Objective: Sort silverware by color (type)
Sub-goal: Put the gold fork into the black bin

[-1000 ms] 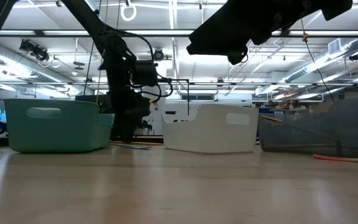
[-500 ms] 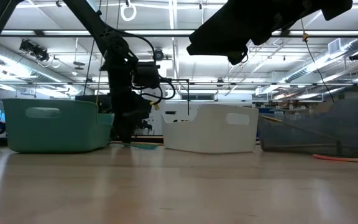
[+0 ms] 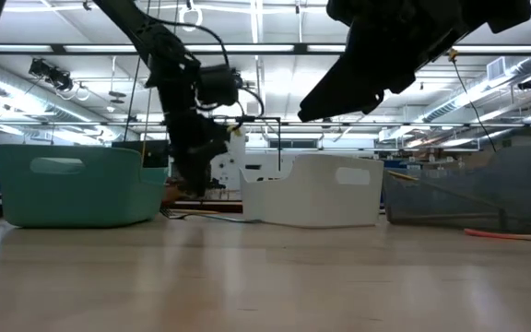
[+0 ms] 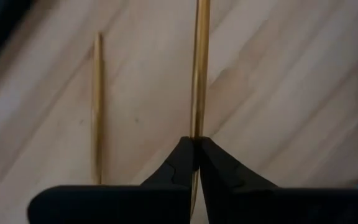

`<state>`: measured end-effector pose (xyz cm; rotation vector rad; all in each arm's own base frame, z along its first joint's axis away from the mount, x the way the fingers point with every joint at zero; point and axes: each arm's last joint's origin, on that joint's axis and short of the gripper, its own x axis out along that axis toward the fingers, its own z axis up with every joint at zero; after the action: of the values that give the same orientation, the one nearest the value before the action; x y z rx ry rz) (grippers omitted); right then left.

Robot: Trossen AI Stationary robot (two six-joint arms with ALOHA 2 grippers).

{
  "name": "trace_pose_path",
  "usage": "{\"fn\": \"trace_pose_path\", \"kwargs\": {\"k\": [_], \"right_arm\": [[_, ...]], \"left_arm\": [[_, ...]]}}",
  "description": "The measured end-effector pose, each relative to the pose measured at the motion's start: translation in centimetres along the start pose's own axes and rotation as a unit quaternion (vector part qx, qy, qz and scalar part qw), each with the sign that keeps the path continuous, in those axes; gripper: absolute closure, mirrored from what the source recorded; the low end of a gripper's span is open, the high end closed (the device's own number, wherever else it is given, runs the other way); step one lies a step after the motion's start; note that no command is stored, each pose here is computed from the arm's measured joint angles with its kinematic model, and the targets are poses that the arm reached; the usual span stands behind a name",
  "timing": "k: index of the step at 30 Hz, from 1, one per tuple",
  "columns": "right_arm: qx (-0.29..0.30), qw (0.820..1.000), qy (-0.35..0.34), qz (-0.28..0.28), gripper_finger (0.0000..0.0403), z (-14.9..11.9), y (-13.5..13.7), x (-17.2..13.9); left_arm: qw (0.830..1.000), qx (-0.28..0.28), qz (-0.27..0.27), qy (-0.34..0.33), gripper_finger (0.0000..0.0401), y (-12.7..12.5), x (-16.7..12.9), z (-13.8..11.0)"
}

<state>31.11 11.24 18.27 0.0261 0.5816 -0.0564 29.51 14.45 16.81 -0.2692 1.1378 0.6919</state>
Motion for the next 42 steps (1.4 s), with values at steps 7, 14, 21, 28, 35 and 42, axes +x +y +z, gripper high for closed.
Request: {"fn": "trace_pose_path", "kwargs": {"k": [7,14,21,28,35,42], "right_arm": [[-0.001,0.999,-0.001,-0.035,0.0270,0.0,-0.5,0.1],[0.010,0.997,0.005,-0.073,0.0271,0.3,-2.1,0.3],[0.035,0.992,-0.031,-0.121,0.0271,2.7,-4.3,-2.5],[0.048,0.985,-0.069,-0.149,0.0270,3.6,-6.3,-5.4],[0.044,0.985,-0.094,-0.141,0.0267,3.3,-7.6,-7.4],[0.041,0.981,-0.144,-0.121,0.0267,3.4,-8.4,-8.3]], "left_arm": [[0.996,0.000,-0.008,-0.092,0.0382,-0.8,-3.3,1.1],[0.980,0.031,-0.062,-0.186,0.0381,-3.4,-5.6,2.1],[0.962,0.070,-0.100,-0.245,0.0381,-6.4,-7.1,2.1],[0.943,0.101,-0.119,-0.294,0.0382,-8.3,-9.1,1.8],[0.915,0.142,-0.150,-0.348,0.0382,-10.8,-11.4,1.1],[0.889,0.162,-0.182,-0.388,0.0381,-13.0,-13.0,0.4]]}}
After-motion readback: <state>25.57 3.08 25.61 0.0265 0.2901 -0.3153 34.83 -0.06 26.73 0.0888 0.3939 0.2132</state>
